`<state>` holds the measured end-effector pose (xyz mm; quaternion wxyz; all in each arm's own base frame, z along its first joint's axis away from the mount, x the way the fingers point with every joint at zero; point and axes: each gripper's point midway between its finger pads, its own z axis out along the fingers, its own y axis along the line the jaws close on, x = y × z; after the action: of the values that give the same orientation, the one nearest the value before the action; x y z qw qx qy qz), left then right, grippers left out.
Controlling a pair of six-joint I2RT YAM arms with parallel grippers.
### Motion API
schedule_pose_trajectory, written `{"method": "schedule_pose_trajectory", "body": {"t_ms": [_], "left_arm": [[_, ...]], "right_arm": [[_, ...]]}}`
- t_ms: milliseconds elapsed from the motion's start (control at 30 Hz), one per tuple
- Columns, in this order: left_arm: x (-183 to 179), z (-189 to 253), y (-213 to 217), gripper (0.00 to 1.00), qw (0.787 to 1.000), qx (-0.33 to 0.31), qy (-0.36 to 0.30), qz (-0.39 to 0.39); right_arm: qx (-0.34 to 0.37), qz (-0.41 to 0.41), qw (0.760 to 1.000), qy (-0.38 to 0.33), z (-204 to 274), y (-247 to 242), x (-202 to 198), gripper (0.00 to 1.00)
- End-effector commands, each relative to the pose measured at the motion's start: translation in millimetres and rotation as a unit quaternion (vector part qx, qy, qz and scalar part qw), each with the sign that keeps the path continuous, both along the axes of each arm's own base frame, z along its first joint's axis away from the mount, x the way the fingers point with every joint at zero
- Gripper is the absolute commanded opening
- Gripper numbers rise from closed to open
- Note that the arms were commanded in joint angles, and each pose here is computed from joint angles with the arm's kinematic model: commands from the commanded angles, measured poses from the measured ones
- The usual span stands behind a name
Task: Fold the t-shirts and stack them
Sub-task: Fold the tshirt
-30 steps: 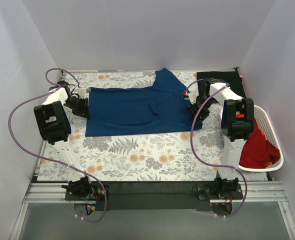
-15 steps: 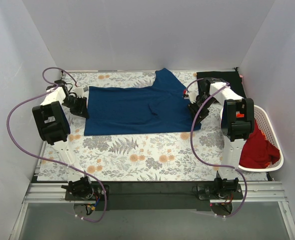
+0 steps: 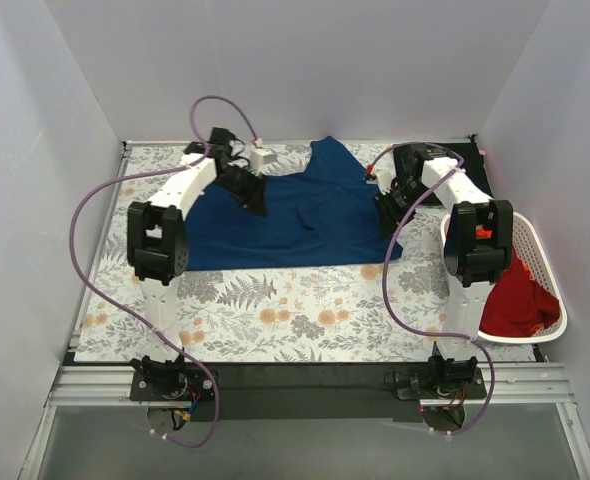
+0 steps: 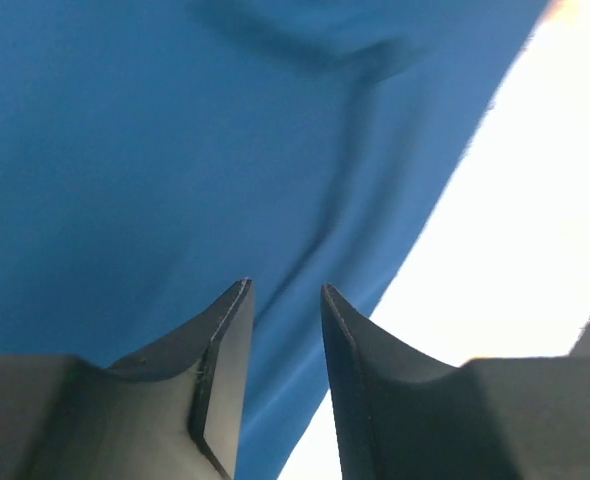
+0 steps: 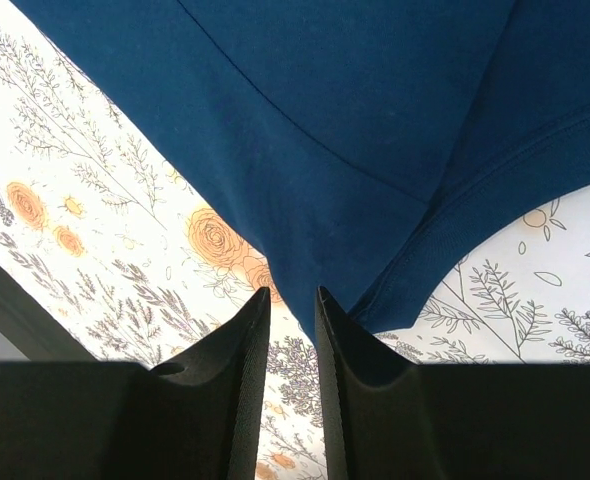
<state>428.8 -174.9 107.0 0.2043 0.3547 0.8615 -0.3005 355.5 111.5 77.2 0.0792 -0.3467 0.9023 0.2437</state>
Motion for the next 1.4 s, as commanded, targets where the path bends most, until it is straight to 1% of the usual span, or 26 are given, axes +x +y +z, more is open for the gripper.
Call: {"method": "schedule_pose_trajectory", "body": {"t_ms": [0, 100, 200, 433, 733, 833, 933, 1100, 1167, 1367], "left_arm": [[-16, -12, -53, 0.34, 0.999, -0.019, 0.031, -0.040], [-25, -26, -74, 0.34, 0.997, -0.011, 0.042, -0.059], [-33, -39, -83, 0.35, 0.996, 0.002, 0.049, -0.072], [-44, -58, -84, 0.35, 0.995, 0.027, 0.056, -0.083], [-50, -63, -86, 0.33, 0.993, 0.037, 0.061, -0.092], [-49, -61, -89, 0.29, 0.993, 0.035, 0.059, -0.094], [-45, -55, -92, 0.17, 0.994, 0.030, 0.050, -0.093], [-29, -47, -94, 0.05, 0.996, 0.031, 0.017, -0.080], [-23, -44, -95, 0.01, 0.997, 0.032, 0.007, -0.074], [-14, -44, -96, 0.00, 0.997, 0.035, -0.011, -0.072]], "right_arm": [[0.000, -0.005, 1.000, 0.020, -3, 1, -6, 0.30], [-0.010, -0.004, 0.999, 0.030, -11, -2, -11, 0.29], [-0.022, -0.003, 0.999, 0.033, -17, -6, -13, 0.29], [-0.029, 0.000, 0.999, 0.038, -23, -9, -16, 0.29], [-0.031, 0.002, 0.999, 0.038, -27, -13, -15, 0.29], [-0.032, 0.003, 0.999, 0.037, -28, -14, -16, 0.29], [-0.036, 0.003, 0.999, 0.038, -29, -16, -16, 0.29], [-0.041, 0.002, 0.998, 0.041, -33, -19, -19, 0.29], [-0.043, 0.002, 0.998, 0.042, -33, -20, -20, 0.29], [-0.043, 0.003, 0.998, 0.043, -33, -20, -22, 0.29]]}}
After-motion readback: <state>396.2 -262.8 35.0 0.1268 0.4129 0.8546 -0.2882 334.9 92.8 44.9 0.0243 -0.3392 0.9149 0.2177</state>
